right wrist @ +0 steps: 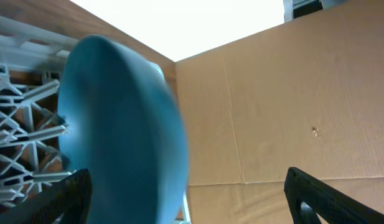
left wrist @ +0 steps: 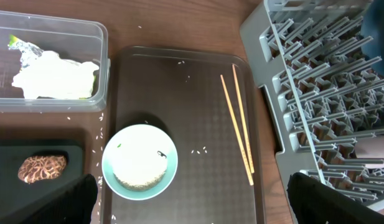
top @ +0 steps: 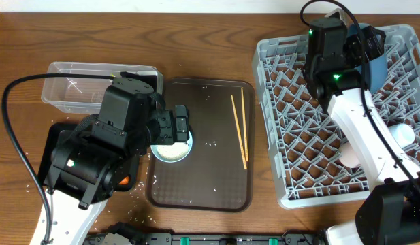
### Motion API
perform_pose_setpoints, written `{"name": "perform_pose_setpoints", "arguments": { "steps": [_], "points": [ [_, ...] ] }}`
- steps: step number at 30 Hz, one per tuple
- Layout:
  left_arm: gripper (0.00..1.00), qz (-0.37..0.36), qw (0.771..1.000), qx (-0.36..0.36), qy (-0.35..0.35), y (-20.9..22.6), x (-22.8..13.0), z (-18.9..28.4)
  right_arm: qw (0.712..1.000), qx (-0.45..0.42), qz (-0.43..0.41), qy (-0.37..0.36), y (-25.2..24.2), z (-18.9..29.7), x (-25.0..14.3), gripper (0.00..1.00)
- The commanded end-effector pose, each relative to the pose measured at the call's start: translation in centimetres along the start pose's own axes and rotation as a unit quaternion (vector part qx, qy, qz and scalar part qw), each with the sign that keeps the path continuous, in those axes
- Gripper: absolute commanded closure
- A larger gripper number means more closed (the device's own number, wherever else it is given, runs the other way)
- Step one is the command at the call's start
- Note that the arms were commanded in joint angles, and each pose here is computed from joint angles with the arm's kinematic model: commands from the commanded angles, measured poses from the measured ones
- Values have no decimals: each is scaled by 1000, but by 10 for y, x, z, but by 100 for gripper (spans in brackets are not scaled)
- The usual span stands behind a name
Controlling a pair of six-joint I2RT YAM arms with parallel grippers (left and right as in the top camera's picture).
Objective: Sort waste into correct bins and load items into the dishwasher rack
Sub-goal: 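Stand the blue plate upright at the back of the dish rack with right gripper, then grasp the light-blue rice bowl with the left gripper and lift it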
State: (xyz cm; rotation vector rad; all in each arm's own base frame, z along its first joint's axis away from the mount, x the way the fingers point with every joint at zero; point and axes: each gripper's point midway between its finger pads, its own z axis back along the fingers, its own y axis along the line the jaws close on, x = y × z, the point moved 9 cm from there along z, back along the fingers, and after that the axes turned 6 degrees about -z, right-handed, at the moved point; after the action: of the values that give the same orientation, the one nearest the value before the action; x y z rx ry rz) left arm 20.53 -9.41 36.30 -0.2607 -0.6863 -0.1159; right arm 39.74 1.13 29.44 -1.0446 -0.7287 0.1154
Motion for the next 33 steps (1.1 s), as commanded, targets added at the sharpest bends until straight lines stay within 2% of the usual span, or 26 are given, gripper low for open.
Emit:
{"name": "perform_pose_setpoints", "arguments": {
  "steps": [1,9,12,16,20,23,25,26,28,33],
  "points": [
    [2,1,1000,2,-11,1,3,8,1000,-2,-19,-2,-11,1,0,8],
    [2,1,1000,2,-11,1,3,8,999,22,-26,-30,-6,17,8,7],
    [2,1,1000,2,-11,1,3,8,997,36,-62,-39,-4,26,10,1],
    [2,1,1000,3,-11,1,3,8,981,150,-109,-53,11,47,7,1],
    [2,-31,999,4,-17,2,1,14,928,325,-180,-32,31,76,0,6],
    [2,-29,998,37,-41,10,-2,27,856,484,-183,-17,49,106,-2,17],
    [2,-27,997,57,-54,14,-5,36,813,556,-172,-7,57,122,-4,17],
    [2,-19,996,65,-54,17,-8,40,803,572,-169,4,61,126,-6,16],
    [2,0,997,69,-38,19,-16,43,803,562,-194,47,61,124,-13,16],
    [2,12,993,100,63,27,-42,25,796,536,-258,114,56,111,-22,12]
  ]
}}
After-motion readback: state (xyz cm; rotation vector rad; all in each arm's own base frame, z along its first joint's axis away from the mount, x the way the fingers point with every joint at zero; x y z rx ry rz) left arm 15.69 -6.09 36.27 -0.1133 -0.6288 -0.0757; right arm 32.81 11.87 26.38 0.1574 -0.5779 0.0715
